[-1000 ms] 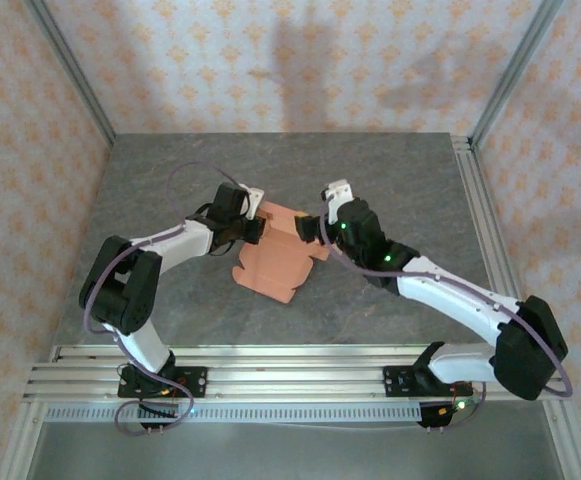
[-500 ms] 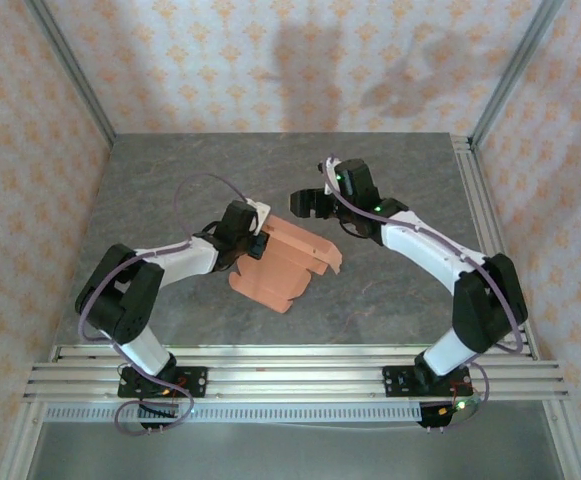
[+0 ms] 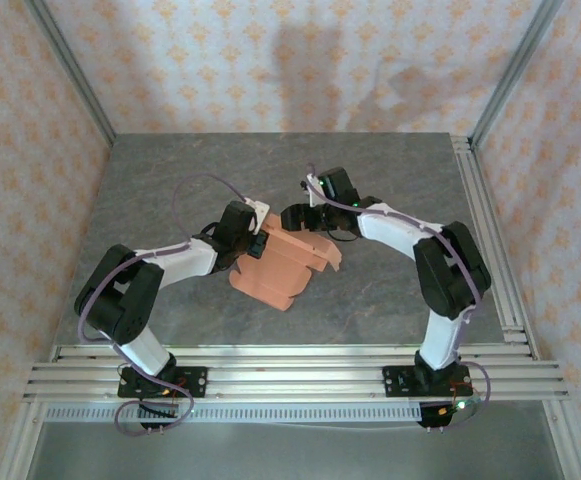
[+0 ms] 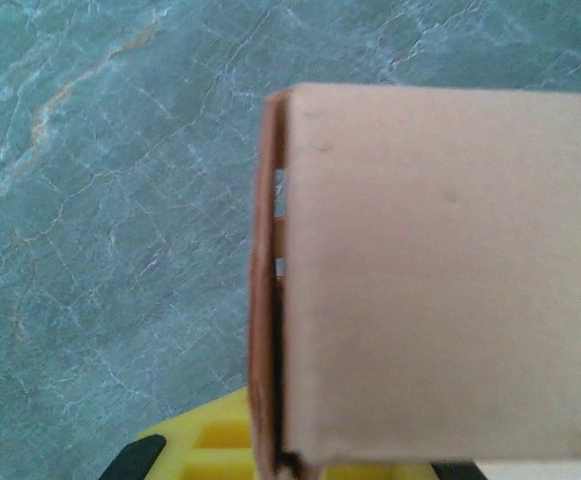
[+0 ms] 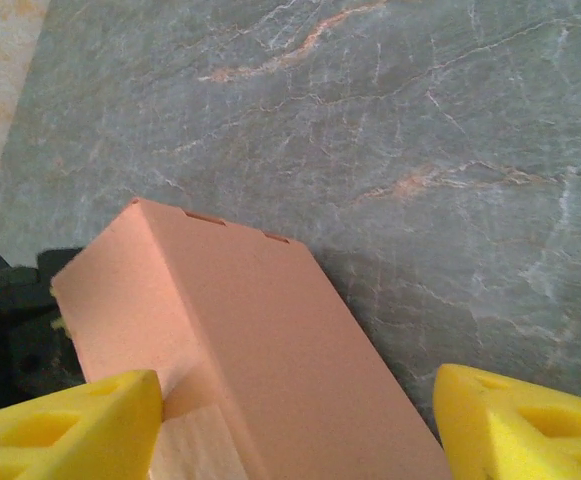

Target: Fold the paper box

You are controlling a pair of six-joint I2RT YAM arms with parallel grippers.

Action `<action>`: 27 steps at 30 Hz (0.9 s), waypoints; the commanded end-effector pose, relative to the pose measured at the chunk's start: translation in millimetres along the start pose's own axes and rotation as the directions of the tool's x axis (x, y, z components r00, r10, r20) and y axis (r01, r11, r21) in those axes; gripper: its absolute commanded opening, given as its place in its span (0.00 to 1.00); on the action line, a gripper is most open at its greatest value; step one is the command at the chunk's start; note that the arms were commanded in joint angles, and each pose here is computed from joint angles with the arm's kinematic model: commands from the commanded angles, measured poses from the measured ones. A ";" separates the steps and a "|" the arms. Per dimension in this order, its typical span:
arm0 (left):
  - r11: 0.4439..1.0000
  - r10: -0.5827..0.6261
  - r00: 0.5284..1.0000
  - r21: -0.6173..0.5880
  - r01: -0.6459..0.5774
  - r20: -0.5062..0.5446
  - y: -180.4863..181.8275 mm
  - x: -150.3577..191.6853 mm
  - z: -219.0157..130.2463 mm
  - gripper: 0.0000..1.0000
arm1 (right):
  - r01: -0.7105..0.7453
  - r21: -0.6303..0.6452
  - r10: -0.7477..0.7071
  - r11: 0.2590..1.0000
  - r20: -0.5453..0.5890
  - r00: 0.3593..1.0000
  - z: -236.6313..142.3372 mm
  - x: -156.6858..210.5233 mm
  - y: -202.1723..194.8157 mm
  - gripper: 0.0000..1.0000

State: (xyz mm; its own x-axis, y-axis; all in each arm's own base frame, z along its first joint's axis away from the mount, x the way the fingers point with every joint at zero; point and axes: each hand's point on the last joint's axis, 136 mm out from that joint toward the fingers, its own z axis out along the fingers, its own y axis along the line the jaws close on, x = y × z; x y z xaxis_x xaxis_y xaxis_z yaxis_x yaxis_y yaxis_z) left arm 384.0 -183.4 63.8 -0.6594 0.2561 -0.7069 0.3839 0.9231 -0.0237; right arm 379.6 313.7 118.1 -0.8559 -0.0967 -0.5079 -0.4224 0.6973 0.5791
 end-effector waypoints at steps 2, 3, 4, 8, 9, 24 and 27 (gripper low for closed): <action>1.000 0.001 1.000 0.008 -0.001 -0.007 -3.1 1.5 8.6 0.07 | -0.034 -0.084 0.031 0.996 -0.043 0.999 12.6 -3.4 7.1 0.68; 1.000 -0.005 1.000 0.008 0.005 -0.002 -3.1 1.2 9.5 0.07 | -0.042 -0.086 0.038 0.995 -0.052 0.998 15.4 -0.9 5.1 0.68; 1.000 -0.012 1.000 0.007 0.012 -0.001 -2.7 2.3 10.4 0.07 | -0.048 -0.080 0.043 0.996 -0.060 0.997 17.8 2.3 2.3 0.67; 0.999 -0.028 1.000 0.031 0.028 0.000 -7.0 3.3 13.5 0.11 | -0.059 -0.067 0.053 0.996 -0.089 0.995 21.3 11.5 -3.8 0.65; 0.999 -0.035 0.999 0.035 0.035 0.002 -7.7 3.2 14.6 0.12 | -0.063 -0.055 0.057 0.997 -0.103 0.993 21.7 14.9 -6.2 0.65; 0.996 -0.086 0.993 0.031 0.084 0.075 -5.1 -0.2 11.6 0.26 | -0.085 -0.029 0.082 0.996 -0.102 0.991 16.0 15.9 -8.1 0.62; 0.996 -0.084 0.992 0.016 0.083 0.093 -2.2 -2.4 7.9 0.26 | -0.089 -0.042 0.085 0.995 -0.097 0.992 15.2 12.7 -4.4 0.62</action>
State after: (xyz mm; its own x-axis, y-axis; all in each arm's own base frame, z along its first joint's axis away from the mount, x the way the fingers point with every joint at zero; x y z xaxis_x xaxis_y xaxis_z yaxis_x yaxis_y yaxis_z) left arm 386.2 -186.7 42.6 -0.6707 0.1731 -0.7212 0.3399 0.9360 -0.0915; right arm 377.6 323.5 103.8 -0.8982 -0.1092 -0.4259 -0.3886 0.6504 0.6527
